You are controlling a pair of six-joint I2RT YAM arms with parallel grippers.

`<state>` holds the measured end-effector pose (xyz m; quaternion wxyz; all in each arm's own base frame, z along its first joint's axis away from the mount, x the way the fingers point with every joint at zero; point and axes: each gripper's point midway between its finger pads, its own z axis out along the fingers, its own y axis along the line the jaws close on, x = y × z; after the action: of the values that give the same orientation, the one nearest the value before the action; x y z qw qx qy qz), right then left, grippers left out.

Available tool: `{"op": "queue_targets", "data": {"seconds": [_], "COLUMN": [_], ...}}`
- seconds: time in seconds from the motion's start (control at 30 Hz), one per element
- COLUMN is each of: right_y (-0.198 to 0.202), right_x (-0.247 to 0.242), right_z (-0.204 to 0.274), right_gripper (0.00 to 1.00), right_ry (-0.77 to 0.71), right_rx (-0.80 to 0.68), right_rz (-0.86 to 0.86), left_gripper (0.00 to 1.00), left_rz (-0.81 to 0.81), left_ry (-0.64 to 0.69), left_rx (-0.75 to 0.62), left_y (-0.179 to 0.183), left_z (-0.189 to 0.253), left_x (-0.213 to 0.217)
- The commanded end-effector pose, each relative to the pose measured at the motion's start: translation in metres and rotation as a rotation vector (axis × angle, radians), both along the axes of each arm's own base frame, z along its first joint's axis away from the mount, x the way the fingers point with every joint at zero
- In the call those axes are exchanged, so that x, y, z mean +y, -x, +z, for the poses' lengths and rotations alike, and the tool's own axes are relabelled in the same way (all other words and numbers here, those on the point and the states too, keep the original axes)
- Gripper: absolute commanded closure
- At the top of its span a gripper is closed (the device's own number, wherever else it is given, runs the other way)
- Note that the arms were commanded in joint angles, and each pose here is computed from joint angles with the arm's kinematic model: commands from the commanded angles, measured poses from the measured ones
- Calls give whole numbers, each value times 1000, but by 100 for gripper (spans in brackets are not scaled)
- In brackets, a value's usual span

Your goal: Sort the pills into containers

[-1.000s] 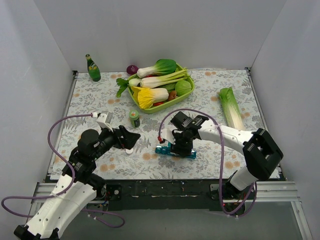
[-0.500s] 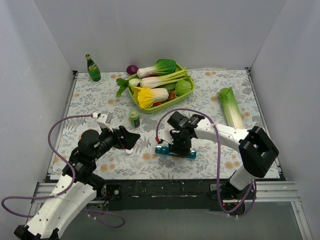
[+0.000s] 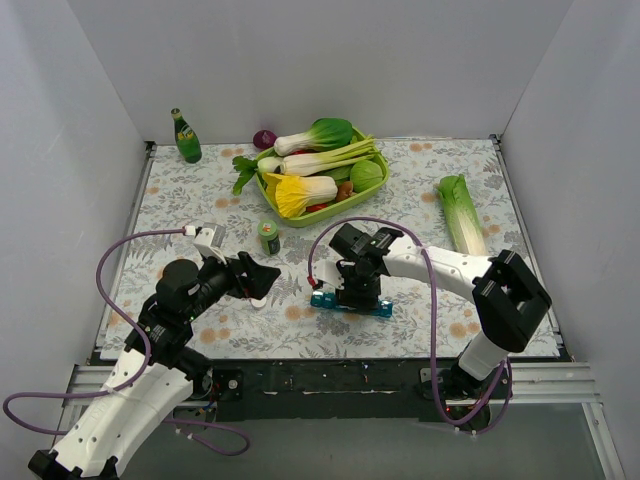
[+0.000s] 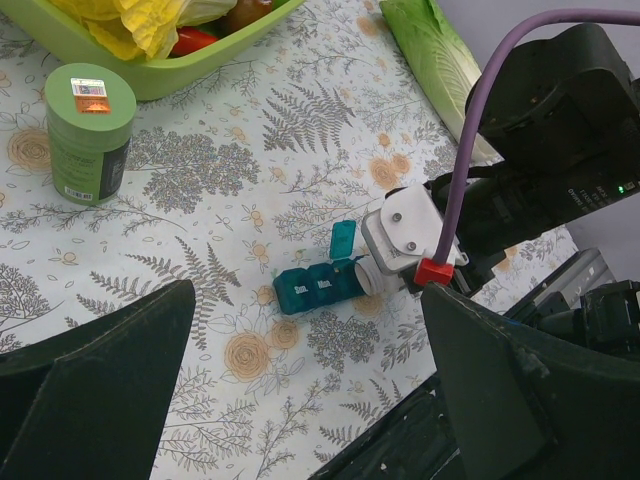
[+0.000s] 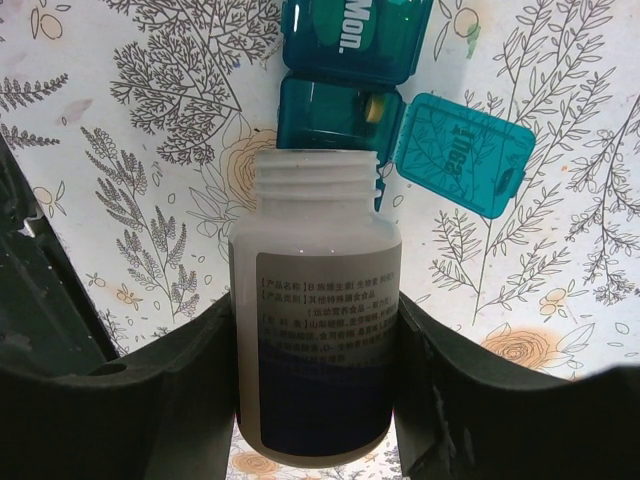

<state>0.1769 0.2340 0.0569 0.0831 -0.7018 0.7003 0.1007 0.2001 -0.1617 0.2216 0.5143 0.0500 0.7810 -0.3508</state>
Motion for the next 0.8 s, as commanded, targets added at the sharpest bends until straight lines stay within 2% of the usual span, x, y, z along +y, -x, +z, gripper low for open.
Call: {"op": "queue_targets", "data": {"seconds": [0.0, 0.3, 0.77], "right_y": [-3, -4, -3], "right_x": [6, 4, 11], "right_z": [8, 8, 13], "right_gripper": [92, 92, 92], "right_ry": [-2, 23, -18], "right_rx": [-11, -15, -14], "right_rz": [4, 9, 6], "left_gripper": [2, 2, 2], "left_rz": [-7, -10, -13], "left_ry": [-1, -1, -3], "left_rx": [-29, -28, -29], "left_y": [-1, 0, 0], "left_z": [5, 4, 3], "left_x": [0, 0, -1]}}
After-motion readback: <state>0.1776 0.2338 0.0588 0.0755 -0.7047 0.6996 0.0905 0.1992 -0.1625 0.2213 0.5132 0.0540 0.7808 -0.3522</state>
